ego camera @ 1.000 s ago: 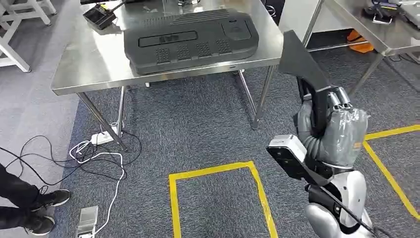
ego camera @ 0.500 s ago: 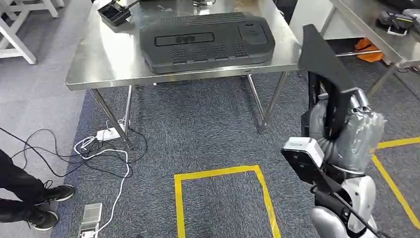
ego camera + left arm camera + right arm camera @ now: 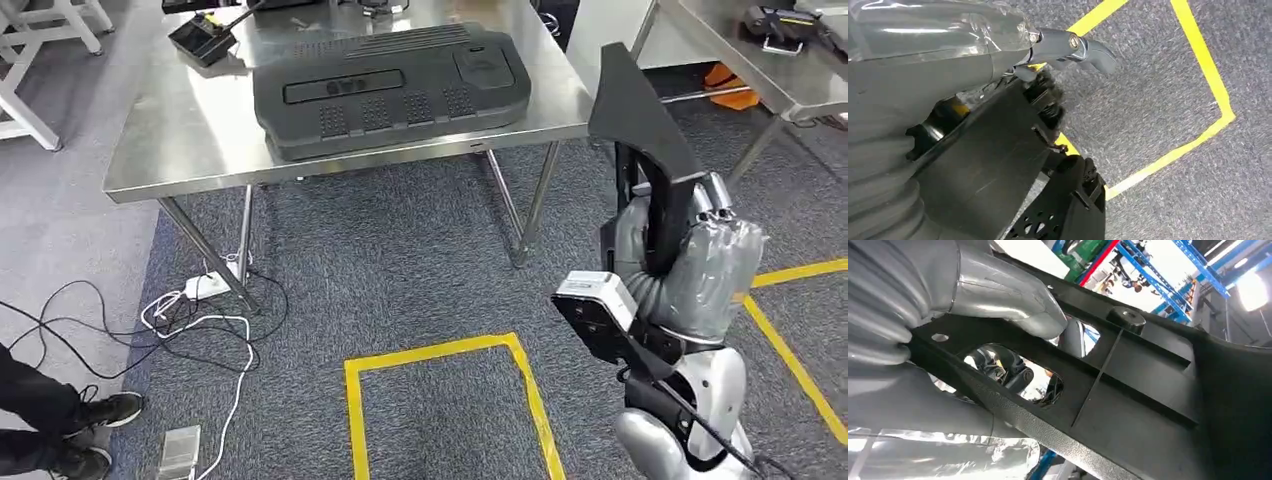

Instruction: Take the parts from the cabinet and place them on the table.

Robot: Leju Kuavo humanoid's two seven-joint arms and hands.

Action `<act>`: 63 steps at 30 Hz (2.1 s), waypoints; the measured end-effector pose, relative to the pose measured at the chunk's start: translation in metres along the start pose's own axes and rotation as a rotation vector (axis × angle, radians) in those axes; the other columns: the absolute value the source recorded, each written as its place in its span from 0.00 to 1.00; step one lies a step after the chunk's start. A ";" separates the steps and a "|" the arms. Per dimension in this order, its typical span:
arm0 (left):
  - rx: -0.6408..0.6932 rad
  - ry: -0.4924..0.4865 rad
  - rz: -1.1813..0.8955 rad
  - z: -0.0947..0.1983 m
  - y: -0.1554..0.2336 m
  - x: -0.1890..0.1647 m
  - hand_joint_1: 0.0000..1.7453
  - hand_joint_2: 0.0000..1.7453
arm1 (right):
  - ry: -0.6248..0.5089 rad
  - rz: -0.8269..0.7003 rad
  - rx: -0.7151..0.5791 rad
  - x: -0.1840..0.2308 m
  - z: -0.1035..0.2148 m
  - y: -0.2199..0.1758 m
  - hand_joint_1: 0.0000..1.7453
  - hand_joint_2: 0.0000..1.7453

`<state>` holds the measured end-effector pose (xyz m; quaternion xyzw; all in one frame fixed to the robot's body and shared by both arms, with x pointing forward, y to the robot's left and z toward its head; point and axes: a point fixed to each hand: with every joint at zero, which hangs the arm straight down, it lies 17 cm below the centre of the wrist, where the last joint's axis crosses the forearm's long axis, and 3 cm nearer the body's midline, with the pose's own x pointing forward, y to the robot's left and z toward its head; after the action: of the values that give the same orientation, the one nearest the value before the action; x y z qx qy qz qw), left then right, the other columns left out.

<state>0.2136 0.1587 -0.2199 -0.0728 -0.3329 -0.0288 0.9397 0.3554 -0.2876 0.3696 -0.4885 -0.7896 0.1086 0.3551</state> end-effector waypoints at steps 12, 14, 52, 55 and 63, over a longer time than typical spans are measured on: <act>0.002 0.005 0.002 0.001 0.003 -0.002 0.00 1.00 | 0.007 0.003 0.007 -0.002 0.003 0.002 1.00 1.00; 0.002 0.006 0.002 0.001 0.003 -0.003 0.00 1.00 | 0.008 0.004 0.009 -0.003 0.003 0.003 1.00 1.00; -0.006 0.009 -0.007 0.002 0.003 -0.007 0.00 1.00 | -0.032 -0.015 -0.036 0.005 0.003 -0.001 1.00 1.00; -0.006 0.007 -0.009 0.002 0.003 -0.005 0.00 1.00 | -0.053 -0.017 -0.064 0.008 0.002 -0.006 1.00 1.00; -0.001 0.009 -0.011 0.002 0.006 -0.007 0.00 1.00 | -0.123 -0.039 -0.139 0.022 -0.003 -0.021 1.00 1.00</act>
<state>0.2076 0.1652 -0.2231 -0.0713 -0.3289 -0.0345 0.9410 0.3367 -0.2801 0.3923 -0.4891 -0.8248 0.0762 0.2733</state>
